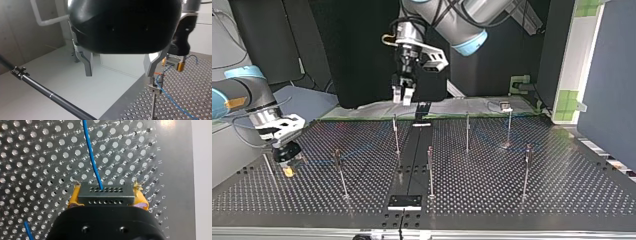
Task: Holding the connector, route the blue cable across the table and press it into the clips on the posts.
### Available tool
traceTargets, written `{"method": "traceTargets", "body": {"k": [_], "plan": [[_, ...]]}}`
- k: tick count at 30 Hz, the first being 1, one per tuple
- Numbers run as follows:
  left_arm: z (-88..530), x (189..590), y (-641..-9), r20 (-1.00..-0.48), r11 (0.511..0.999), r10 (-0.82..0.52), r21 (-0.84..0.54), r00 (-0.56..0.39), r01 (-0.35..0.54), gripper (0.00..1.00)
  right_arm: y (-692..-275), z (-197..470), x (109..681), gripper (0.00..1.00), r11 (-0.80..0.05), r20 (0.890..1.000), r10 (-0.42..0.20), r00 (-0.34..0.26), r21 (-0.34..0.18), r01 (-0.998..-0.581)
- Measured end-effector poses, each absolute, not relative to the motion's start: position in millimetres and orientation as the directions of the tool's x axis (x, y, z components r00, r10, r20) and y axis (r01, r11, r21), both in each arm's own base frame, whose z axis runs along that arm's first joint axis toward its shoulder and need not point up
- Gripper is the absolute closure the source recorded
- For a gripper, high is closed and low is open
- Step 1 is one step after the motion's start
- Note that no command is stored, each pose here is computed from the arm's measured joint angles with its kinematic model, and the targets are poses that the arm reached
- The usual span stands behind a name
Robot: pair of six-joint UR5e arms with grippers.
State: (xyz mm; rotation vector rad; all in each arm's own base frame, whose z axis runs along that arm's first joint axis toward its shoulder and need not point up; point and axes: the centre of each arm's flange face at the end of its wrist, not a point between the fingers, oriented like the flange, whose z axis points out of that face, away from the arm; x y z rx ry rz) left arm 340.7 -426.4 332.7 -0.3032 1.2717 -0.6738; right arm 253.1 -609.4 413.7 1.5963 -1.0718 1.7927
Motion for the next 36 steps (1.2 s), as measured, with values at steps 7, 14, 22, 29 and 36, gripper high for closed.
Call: {"method": "traceTargets", "body": {"k": [7,14,22,29,36], "plan": [[311.2,331.7,-418.0,-0.780,0.778,-0.609,-0.555,0.141,0.294,0.00,-610.2,411.6,253.5,1.00,-0.560,0.975,-0.131,-0.180,-0.222,-0.798],[288.9,321.0,-408.0,-0.780,0.779,-0.609,-0.554,0.141,0.294,0.00,-610.7,410.5,253.2,1.00,-0.560,0.975,-0.133,-0.179,-0.223,-0.798],[265.5,308.0,-395.8,-0.780,0.779,-0.609,-0.554,0.141,0.294,0.00,-610.1,409.6,255.0,1.00,-0.561,0.975,-0.135,-0.178,-0.223,-0.797],[245.3,294.9,-383.7,-0.781,0.779,-0.609,-0.554,0.141,0.294,0.00,-609.2,408.8,256.7,1.00,-0.561,0.974,-0.140,-0.177,-0.226,-0.797],[227.5,281.6,-371.4,-0.781,0.779,-0.609,-0.554,0.141,0.294,0.00,-608.2,408.4,258.8,1.00,-0.561,0.974,-0.142,-0.177,-0.227,-0.796]]}}
